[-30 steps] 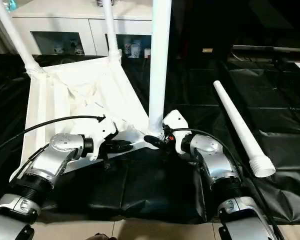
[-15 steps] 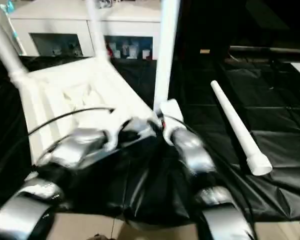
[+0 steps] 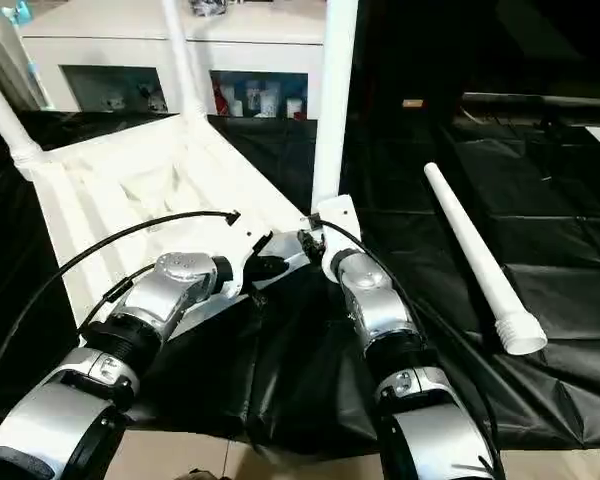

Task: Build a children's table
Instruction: Rotate leg to tighten

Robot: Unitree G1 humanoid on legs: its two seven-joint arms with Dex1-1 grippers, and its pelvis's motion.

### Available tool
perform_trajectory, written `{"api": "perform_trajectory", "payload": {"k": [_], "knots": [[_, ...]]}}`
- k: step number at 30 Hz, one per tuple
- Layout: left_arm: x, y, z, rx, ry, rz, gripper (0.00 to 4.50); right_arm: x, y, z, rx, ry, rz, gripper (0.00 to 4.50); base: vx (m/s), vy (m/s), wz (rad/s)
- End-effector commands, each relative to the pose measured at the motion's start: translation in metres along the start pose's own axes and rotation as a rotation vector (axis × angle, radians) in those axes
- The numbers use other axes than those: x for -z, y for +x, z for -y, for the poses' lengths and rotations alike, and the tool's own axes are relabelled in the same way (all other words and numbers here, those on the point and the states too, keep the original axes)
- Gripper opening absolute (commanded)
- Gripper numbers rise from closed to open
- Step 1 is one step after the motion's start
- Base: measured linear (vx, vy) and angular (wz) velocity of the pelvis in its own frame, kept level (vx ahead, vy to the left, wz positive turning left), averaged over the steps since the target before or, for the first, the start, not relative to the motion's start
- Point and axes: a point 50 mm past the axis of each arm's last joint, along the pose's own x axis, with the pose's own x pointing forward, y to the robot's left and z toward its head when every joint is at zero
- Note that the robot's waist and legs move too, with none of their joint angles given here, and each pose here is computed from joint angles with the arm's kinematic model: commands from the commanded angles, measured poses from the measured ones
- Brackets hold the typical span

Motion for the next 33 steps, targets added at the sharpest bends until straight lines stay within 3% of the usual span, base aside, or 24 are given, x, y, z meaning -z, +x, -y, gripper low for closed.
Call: {"api": "perform_trajectory", "payload": {"k": [1,6,7,11,18,26,33], "knots": [[0.012,0.004,0.008,0.021,0.009,-0.051,0.0,-0.011,0.001,-0.03,-0.173,-0.005,0.07,3.84,0.0,0.0,0.0],[0.02,-0.009,0.013,0.177,0.091,-0.013,0.0,-0.002,-0.02,0.001,-0.263,-0.077,0.08,4.28,0.0,0.0,0.0],[0.027,-0.016,0.01,0.192,0.096,-0.027,0.0,0.003,-0.03,0.014,-0.312,-0.112,0.064,4.3,0.0,0.0,0.0],[0.032,-0.031,0.008,0.276,0.131,0.003,0.0,0.01,-0.049,0.027,-0.454,-0.196,0.04,4.3,0.0,0.0,0.0],[0.033,-0.05,0.008,0.386,0.132,0.028,0.0,0.006,-0.061,0.035,-0.56,-0.2,0.069,4.3,0.0,0.0,0.0],[0.033,-0.054,0.007,0.401,0.136,0.026,0.0,0.006,-0.056,0.029,-0.592,-0.208,0.071,4.3,0.0,0.0,0.0],[0.032,-0.054,0.007,0.4,0.133,0.021,0.0,0.006,-0.054,0.028,-0.609,-0.193,0.065,3.73,0.0,0.0,0.0]]}}
